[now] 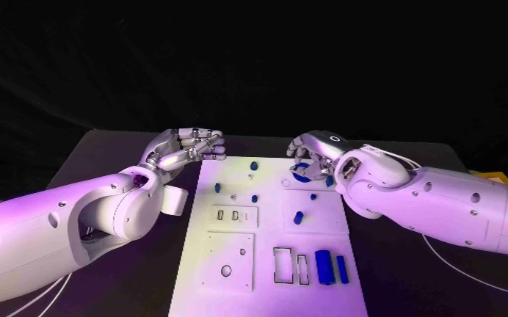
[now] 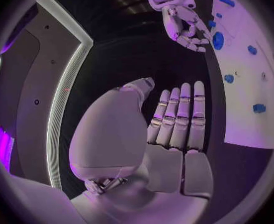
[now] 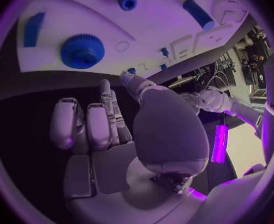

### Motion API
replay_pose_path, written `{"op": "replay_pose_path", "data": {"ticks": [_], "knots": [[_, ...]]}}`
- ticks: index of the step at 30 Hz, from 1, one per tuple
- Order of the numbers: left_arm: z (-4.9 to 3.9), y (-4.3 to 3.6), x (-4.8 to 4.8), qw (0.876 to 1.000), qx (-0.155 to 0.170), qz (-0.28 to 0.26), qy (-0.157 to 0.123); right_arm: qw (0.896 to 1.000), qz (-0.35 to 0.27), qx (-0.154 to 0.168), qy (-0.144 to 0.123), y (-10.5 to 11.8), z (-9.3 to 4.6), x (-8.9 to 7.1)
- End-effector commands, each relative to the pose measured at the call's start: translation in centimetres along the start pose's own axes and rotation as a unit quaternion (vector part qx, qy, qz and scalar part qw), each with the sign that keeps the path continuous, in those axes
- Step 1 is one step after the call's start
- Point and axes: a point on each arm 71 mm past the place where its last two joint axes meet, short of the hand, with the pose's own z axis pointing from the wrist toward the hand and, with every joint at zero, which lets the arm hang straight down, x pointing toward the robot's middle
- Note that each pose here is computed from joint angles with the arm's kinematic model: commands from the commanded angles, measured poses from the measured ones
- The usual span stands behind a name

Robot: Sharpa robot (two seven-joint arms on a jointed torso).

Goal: Assemble the parts on the task board

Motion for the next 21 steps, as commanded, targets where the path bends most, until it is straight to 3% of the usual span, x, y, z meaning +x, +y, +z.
{"op": "replay_pose_path", "data": {"ticks": [1, 9, 21], "knots": [[0.06, -0.12, 0.17, 1.000, 0.003, -0.006, 0.010, 0.998, 0.047, 0.028, 0.037, -1.2, -0.7, -0.3], [0.18, -0.04, 0.14, 1.000, 0.002, -0.006, 0.010, 0.993, 0.062, 0.067, 0.079, -3.7, -1.4, -0.6], [0.37, 0.09, 0.08, 1.000, 0.000, -0.006, 0.009, 0.992, 0.054, 0.071, 0.088, -4.0, -0.5, -0.2]]}}
